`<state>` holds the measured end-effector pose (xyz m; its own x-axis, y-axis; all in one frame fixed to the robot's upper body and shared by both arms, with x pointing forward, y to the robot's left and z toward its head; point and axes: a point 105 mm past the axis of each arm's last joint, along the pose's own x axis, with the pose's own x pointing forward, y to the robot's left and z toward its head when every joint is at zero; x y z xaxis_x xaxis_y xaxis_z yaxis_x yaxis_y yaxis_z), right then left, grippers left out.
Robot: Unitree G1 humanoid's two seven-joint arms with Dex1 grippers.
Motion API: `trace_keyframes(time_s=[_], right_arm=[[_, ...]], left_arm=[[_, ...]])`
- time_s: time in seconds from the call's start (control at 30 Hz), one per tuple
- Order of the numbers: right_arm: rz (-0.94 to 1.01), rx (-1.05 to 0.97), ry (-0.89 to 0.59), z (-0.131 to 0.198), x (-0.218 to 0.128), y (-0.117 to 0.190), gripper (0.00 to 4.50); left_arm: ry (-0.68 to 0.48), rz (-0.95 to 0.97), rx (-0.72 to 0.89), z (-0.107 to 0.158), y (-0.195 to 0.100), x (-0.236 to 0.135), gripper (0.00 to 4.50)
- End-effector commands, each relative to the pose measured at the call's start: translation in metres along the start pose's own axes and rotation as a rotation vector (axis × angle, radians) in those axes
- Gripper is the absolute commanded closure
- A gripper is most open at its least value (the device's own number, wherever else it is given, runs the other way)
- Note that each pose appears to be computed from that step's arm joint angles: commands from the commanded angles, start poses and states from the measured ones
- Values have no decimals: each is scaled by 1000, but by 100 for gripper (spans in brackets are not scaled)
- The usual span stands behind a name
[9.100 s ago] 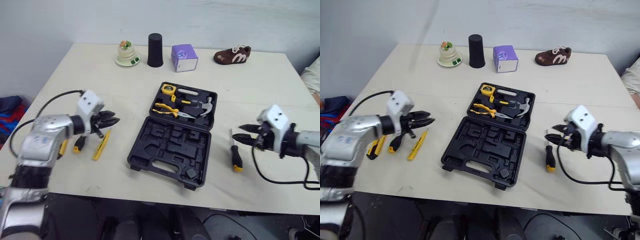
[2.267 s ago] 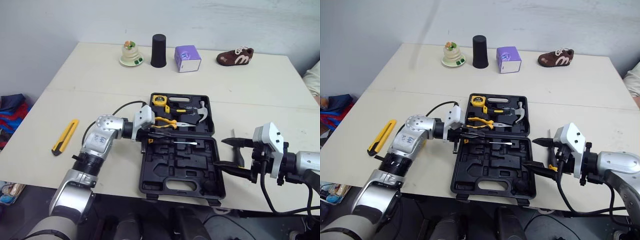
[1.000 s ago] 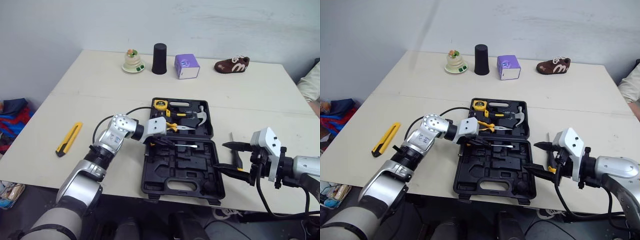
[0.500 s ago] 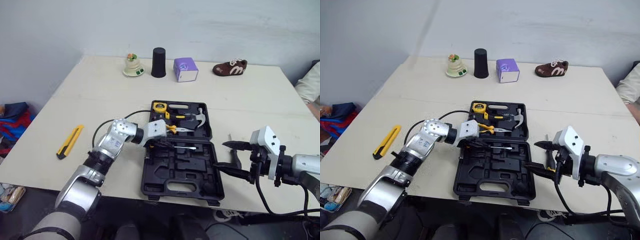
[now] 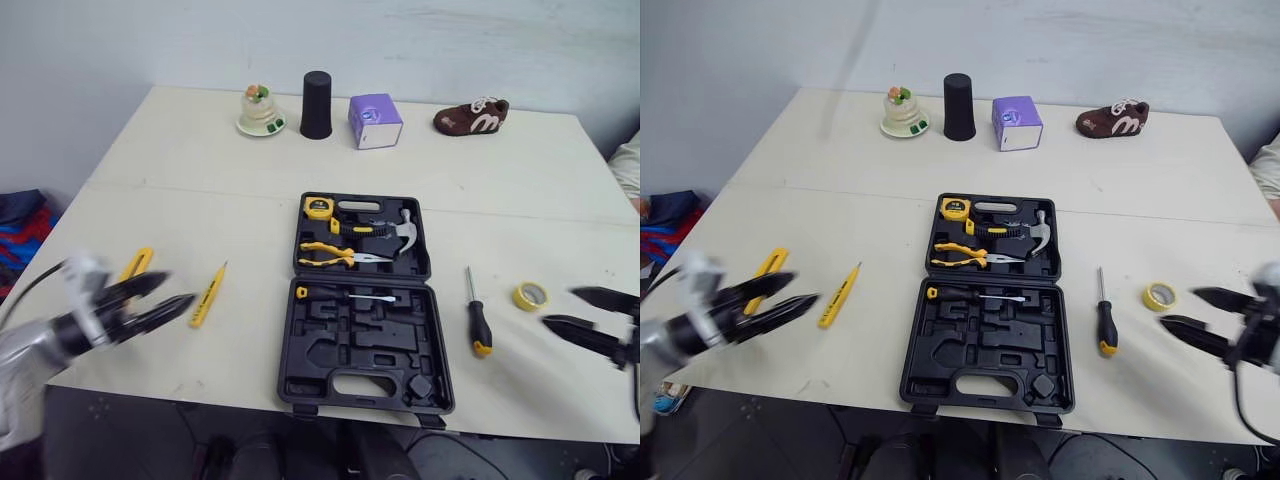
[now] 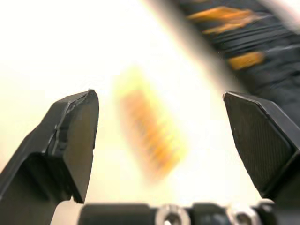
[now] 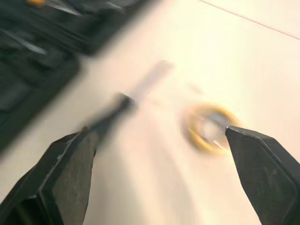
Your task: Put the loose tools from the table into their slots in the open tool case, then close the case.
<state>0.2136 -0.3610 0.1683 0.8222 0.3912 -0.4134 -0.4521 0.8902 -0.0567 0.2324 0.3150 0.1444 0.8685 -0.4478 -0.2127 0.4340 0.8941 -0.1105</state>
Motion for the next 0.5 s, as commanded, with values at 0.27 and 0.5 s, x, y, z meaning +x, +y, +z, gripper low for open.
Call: trace_keyframes(time_s=[0.27, 0.5], right_arm=[[-238, 6, 36, -22, -57, -57, 0], [-138, -3, -41, -1, -42, -27, 0]], left_arm=[[71, 472, 62, -11, 73, -93, 4], [41, 265, 90, 6, 45, -53, 4]])
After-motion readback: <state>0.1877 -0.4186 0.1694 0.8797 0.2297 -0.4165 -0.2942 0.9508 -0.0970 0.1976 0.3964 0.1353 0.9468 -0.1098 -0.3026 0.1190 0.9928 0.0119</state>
